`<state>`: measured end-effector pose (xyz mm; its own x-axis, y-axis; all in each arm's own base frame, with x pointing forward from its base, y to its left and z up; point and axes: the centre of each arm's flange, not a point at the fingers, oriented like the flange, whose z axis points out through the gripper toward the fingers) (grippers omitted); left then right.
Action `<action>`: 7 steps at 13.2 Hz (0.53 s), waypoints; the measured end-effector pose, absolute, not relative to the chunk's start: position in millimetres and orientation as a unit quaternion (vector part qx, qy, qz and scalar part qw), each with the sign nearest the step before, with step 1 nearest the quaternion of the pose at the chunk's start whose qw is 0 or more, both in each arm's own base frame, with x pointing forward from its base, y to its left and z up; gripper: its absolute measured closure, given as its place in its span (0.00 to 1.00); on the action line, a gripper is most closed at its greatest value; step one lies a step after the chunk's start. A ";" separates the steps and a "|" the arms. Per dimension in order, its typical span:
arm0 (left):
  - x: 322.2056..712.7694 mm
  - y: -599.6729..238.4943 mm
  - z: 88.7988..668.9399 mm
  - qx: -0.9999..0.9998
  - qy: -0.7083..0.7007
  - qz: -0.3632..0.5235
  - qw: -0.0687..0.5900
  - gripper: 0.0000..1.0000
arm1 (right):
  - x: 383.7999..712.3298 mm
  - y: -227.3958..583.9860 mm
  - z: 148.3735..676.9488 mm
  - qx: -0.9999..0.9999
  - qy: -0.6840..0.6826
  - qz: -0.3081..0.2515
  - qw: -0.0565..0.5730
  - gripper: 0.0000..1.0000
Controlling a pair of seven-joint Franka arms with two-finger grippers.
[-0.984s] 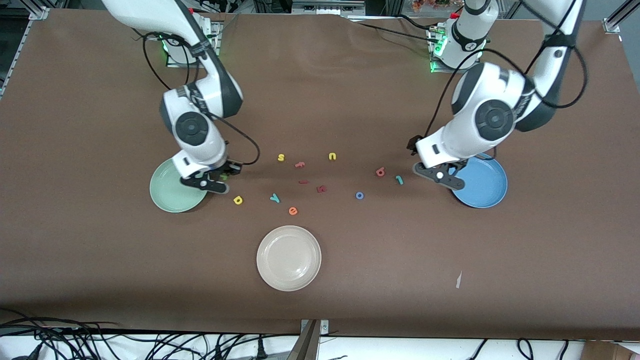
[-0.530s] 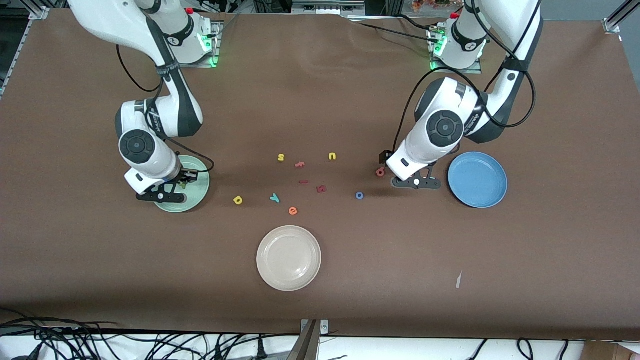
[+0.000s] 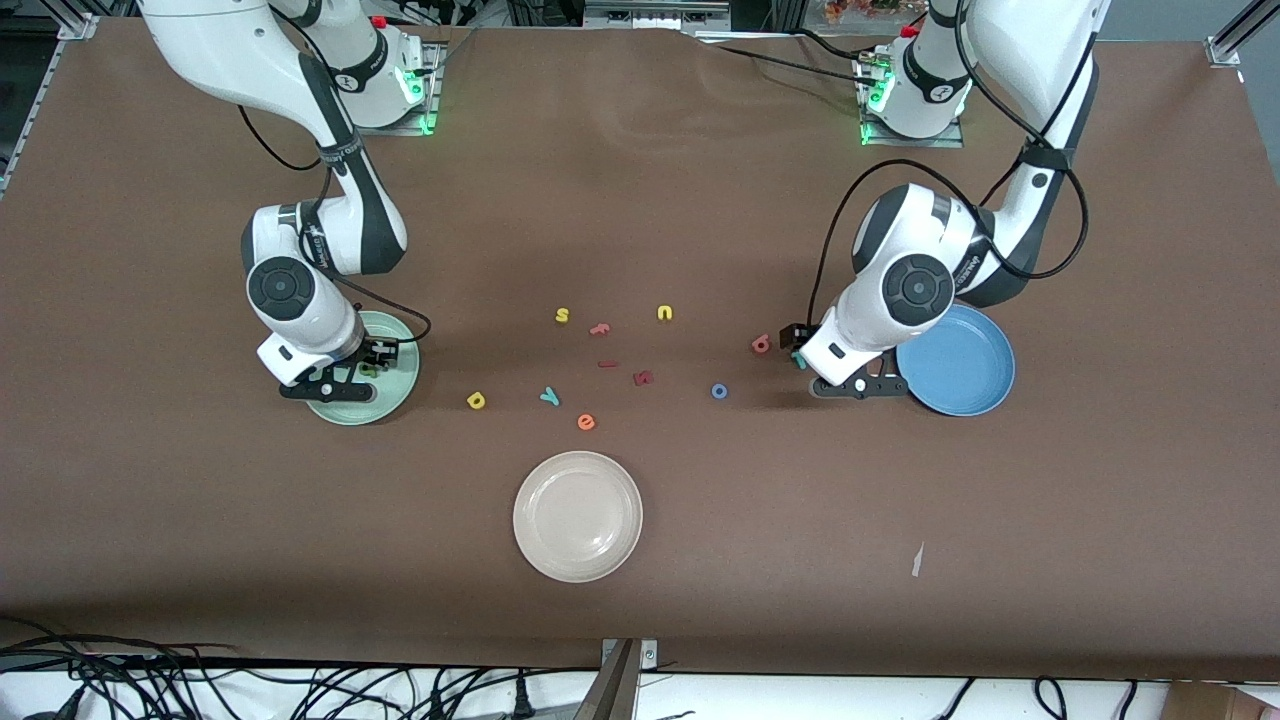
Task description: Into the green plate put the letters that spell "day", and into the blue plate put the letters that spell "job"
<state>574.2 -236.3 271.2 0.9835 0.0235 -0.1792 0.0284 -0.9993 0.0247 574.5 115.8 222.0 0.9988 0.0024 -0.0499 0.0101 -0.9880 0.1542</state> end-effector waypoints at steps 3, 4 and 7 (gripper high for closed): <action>580.1 -238.9 254.1 0.997 0.004 -0.070 0.022 0.00 | 593.7 166.5 263.8 0.999 -0.006 -0.029 0.027 0.00; 580.7 -239.3 246.7 0.998 0.004 -0.064 0.024 0.00 | 600.7 181.4 270.7 1.000 -0.014 -0.025 0.012 0.03; 567.0 -236.2 209.7 0.999 0.005 -0.033 0.033 0.00 | 622.1 204.4 252.8 0.996 -0.083 -0.023 0.001 0.07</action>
<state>567.0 -236.2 209.7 0.9978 0.0070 -0.0659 0.0114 -0.9977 0.0665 622.1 204.4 252.8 0.9852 -0.1651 -0.0453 -0.1651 -0.9863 0.0054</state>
